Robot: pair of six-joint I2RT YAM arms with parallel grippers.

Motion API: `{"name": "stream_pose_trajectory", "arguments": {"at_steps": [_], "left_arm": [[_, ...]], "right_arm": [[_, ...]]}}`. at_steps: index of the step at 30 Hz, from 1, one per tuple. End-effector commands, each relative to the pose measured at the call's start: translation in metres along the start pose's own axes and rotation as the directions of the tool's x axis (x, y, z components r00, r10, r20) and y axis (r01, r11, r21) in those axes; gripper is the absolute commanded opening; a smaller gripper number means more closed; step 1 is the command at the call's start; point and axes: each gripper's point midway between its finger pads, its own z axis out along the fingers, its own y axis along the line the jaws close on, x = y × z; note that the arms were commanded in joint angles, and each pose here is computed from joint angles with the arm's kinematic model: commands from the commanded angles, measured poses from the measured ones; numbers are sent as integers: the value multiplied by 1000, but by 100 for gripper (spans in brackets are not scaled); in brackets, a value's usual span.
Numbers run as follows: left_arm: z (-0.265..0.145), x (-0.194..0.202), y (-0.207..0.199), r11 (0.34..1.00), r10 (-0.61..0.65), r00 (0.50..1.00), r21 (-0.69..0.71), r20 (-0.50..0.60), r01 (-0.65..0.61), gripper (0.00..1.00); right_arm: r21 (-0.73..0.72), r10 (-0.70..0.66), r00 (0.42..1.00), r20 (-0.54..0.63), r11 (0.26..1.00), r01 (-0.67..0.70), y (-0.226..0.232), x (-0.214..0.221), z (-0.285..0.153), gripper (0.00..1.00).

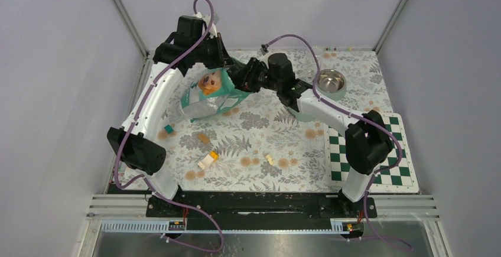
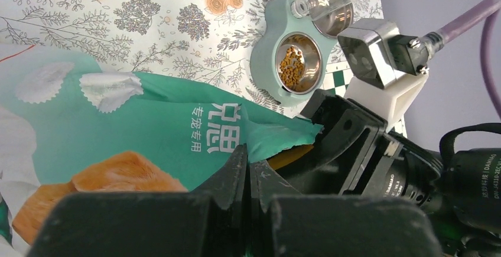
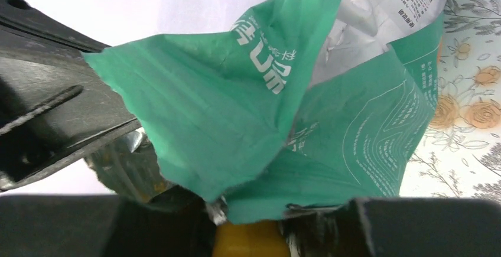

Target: Serve the pet food

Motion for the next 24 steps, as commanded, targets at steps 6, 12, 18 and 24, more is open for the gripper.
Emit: {"name": "stream_pose_trajectory", "arguments": {"at_steps": [6,12,18,24], "left_arm": [[-40,-46,-30,995,63,977,62,205,-77,0],[-39,-46,-22,996,76,976,31,204,-84,0],[-34,-39,-13,992,125,975,1,186,-127,0],[-39,-38,-6,984,178,964,-40,195,-174,0]], "right_arm": [[-333,220,974,43,923,-194,67,-29,-55,0],[-352,227,968,111,919,-175,68,-41,-82,0],[-311,171,957,234,946,-93,69,-50,-114,0],[-359,270,919,288,920,-158,67,-64,-140,0]]}}
